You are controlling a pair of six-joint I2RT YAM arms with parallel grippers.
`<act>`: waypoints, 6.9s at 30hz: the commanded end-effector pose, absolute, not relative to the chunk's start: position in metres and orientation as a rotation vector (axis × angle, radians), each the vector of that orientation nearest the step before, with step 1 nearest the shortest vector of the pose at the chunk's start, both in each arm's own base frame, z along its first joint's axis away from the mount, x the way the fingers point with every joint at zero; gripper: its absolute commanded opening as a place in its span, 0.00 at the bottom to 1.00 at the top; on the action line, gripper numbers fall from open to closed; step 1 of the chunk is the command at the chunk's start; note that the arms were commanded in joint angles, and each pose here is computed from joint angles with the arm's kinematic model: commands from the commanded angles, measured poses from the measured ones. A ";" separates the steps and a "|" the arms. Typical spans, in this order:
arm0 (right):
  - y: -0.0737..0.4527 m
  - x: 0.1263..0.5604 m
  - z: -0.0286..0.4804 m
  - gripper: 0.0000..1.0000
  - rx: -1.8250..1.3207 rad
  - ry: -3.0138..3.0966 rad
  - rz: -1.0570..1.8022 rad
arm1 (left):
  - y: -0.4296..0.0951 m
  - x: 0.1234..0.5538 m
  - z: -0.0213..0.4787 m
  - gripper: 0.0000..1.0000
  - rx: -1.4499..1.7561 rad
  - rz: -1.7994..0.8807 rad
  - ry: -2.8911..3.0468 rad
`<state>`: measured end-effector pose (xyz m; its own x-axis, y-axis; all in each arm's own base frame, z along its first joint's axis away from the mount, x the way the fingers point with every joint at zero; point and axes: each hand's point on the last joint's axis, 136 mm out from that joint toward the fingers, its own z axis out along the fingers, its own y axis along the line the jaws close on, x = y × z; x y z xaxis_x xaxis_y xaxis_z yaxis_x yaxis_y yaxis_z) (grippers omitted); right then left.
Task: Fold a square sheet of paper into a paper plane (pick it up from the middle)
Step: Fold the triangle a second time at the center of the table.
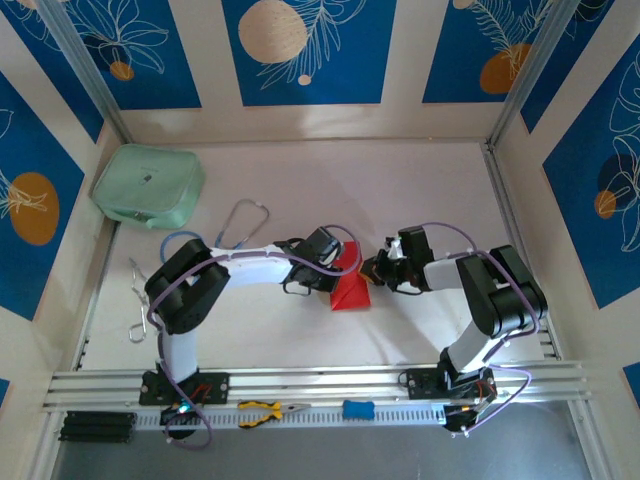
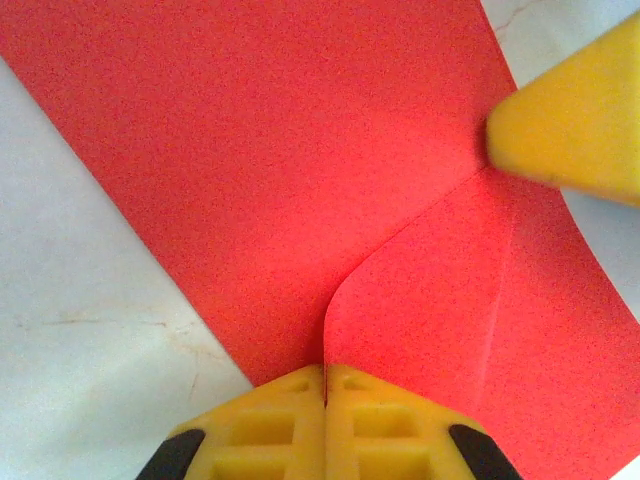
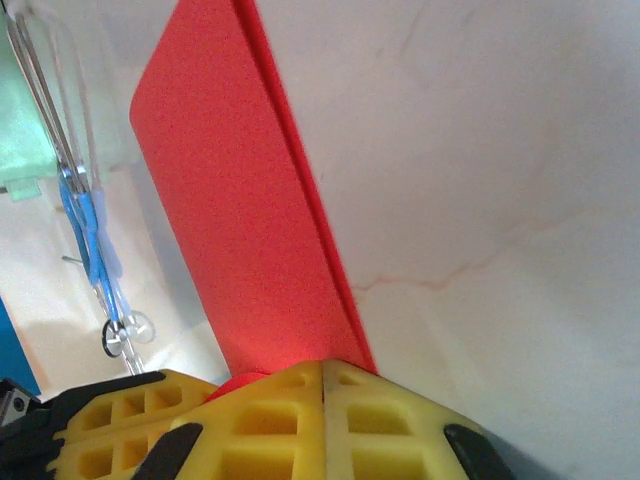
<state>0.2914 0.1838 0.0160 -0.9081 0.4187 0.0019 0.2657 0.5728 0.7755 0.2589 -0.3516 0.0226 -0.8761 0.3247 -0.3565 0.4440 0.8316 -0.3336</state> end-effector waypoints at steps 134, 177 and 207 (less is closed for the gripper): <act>0.194 0.238 -0.028 0.00 0.528 2.864 1.078 | -0.374 0.218 0.053 0.00 0.644 -1.029 2.734; 0.192 0.267 -0.006 0.00 0.479 2.763 1.140 | -0.324 0.196 -0.019 0.00 0.604 -0.745 2.980; 0.205 0.277 0.036 0.00 0.344 2.665 1.211 | -0.327 0.198 -0.016 0.00 0.612 -0.776 2.962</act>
